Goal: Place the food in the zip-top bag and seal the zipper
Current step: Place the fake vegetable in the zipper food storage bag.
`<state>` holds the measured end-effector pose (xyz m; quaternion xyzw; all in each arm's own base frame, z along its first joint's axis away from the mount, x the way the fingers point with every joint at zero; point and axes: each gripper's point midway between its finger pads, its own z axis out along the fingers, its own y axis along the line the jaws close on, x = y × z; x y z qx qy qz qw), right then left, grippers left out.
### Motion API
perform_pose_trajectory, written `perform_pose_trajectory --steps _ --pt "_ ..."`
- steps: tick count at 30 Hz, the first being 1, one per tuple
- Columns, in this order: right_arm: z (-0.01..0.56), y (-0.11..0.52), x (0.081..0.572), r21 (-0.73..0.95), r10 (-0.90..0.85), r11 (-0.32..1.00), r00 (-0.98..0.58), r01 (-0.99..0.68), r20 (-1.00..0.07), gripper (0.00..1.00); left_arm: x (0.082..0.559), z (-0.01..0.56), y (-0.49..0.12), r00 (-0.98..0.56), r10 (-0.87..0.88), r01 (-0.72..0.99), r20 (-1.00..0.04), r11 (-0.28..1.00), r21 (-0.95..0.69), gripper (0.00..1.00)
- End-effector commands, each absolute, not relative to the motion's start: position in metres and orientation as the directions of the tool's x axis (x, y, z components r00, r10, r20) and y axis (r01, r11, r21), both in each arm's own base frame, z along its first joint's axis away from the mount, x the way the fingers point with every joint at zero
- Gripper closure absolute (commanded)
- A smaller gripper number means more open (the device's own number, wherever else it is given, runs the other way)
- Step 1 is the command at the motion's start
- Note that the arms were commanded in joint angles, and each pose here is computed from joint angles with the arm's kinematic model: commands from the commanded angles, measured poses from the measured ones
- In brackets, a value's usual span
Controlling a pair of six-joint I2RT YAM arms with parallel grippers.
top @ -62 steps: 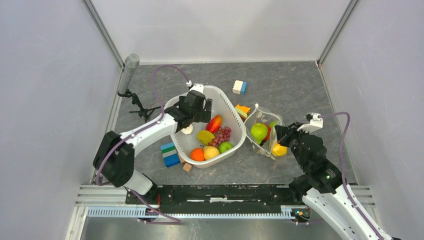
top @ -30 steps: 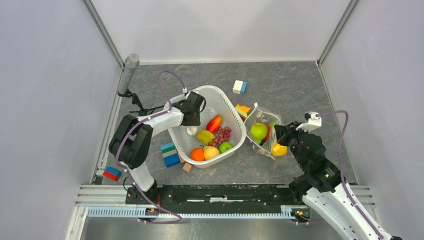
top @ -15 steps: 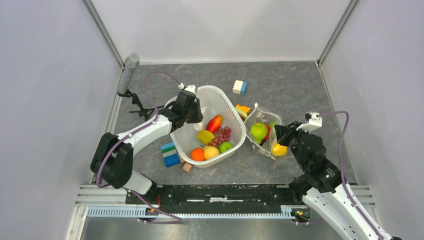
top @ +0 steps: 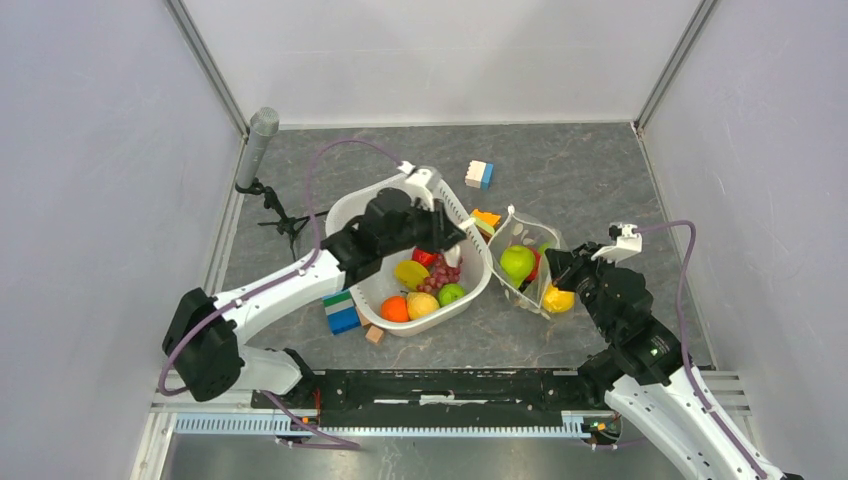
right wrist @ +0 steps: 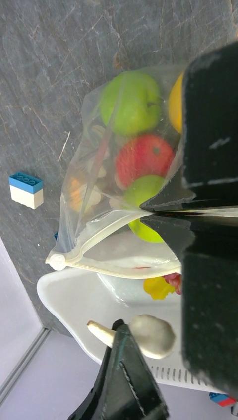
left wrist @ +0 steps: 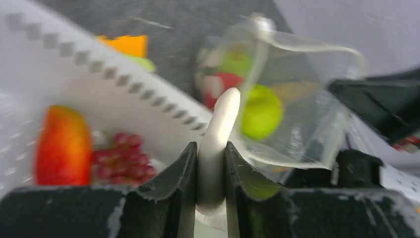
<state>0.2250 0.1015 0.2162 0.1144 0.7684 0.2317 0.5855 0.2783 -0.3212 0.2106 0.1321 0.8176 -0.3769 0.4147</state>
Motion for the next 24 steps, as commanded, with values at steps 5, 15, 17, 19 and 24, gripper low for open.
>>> perform_pose_trajectory --steps 5,15,17,19,24 --pt "0.232 0.112 0.224 0.534 0.483 0.831 -0.276 -0.155 -0.831 0.91 0.224 0.295 -0.403 -0.46 -0.046 0.807 -0.887 0.396 -0.439 0.71" --pt "0.248 0.128 0.22 0.553 0.489 0.792 -0.275 -0.258 -0.828 0.91 0.224 0.272 -0.445 -0.54 -0.034 0.783 -0.841 0.345 -0.517 0.71" --pt "0.255 0.13 0.219 0.552 0.49 0.786 -0.266 -0.277 -0.83 0.91 0.226 0.265 -0.452 -0.561 -0.03 0.769 -0.828 0.353 -0.533 0.7" --pt "0.258 0.13 0.219 0.55 0.488 0.786 -0.261 -0.284 -0.833 0.91 0.231 0.258 -0.457 -0.577 -0.026 0.751 -0.817 0.375 -0.543 0.7" --pt "0.26 0.135 0.218 0.55 0.486 0.775 -0.262 -0.313 -0.834 0.91 0.243 0.245 -0.467 -0.636 -0.022 0.688 -0.772 0.437 -0.579 0.7"
